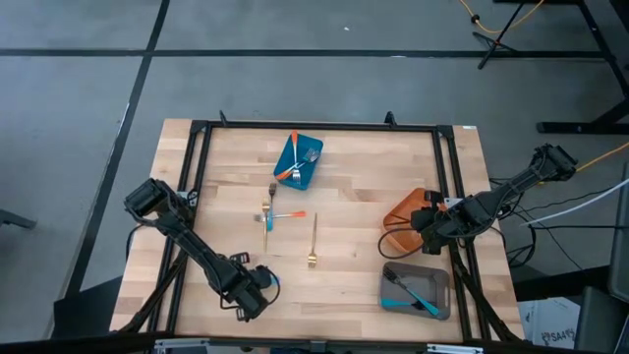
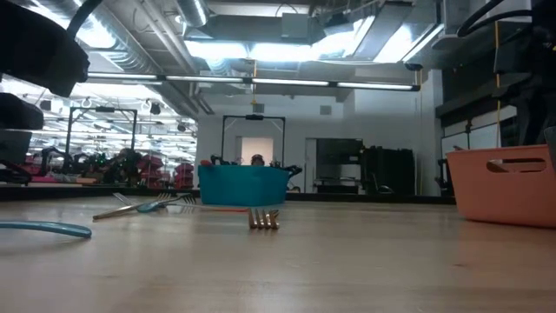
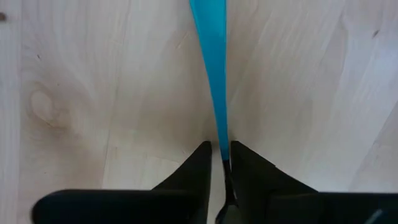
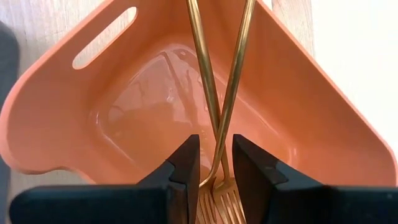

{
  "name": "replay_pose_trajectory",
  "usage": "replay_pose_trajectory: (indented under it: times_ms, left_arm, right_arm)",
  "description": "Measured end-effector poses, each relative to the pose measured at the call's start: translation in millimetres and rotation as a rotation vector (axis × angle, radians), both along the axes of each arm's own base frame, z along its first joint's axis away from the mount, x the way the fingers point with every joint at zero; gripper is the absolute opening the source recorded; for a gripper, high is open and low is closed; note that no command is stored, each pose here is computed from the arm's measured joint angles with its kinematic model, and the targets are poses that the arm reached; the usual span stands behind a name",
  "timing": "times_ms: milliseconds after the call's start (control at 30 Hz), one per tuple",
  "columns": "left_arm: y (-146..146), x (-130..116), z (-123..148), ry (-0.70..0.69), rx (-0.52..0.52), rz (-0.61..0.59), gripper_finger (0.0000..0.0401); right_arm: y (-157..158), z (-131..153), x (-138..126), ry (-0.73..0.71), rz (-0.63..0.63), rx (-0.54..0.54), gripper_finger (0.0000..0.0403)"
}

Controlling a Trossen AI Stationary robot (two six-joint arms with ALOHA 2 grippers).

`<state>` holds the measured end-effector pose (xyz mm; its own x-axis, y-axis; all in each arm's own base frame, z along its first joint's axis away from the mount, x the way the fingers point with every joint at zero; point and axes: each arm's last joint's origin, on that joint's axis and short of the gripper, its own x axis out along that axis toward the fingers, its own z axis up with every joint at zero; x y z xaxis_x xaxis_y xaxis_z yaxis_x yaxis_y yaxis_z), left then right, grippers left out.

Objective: Sort silverware by color (type)
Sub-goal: Put the bottom blue fork into the black bin

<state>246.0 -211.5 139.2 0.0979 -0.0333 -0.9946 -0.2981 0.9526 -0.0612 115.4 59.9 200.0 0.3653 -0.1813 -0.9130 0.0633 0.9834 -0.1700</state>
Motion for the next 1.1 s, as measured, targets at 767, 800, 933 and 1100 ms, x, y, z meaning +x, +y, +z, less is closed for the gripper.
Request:
replay_pose_trajectory:
  times_ms: [767,800,933,1100]
  left_arm:
    - [49.9,64.9,13.1,-0.342,0.003,-0.054,0.0005]
    - [53.6,71.7,15.1,-0.394,0.008,-0.063,0.0005]
    - [70.6,96.3,25.2,-0.590,0.050,-0.096,0.0005]
    - [94.2,120.9,40.4,-0.803,0.132,-0.158,0.0005]
  right_arm:
    - [15.1,67.6,23.0,-0.275,0.014,0.198,0.0085]
    - [16.5,72.3,26.0,-0.321,0.010,0.211,0.0085]
    - [22.1,86.5,36.9,-0.490,0.046,0.238,0.0085]
    - [27.4,99.1,45.8,-0.635,0.140,0.232,0.0085]
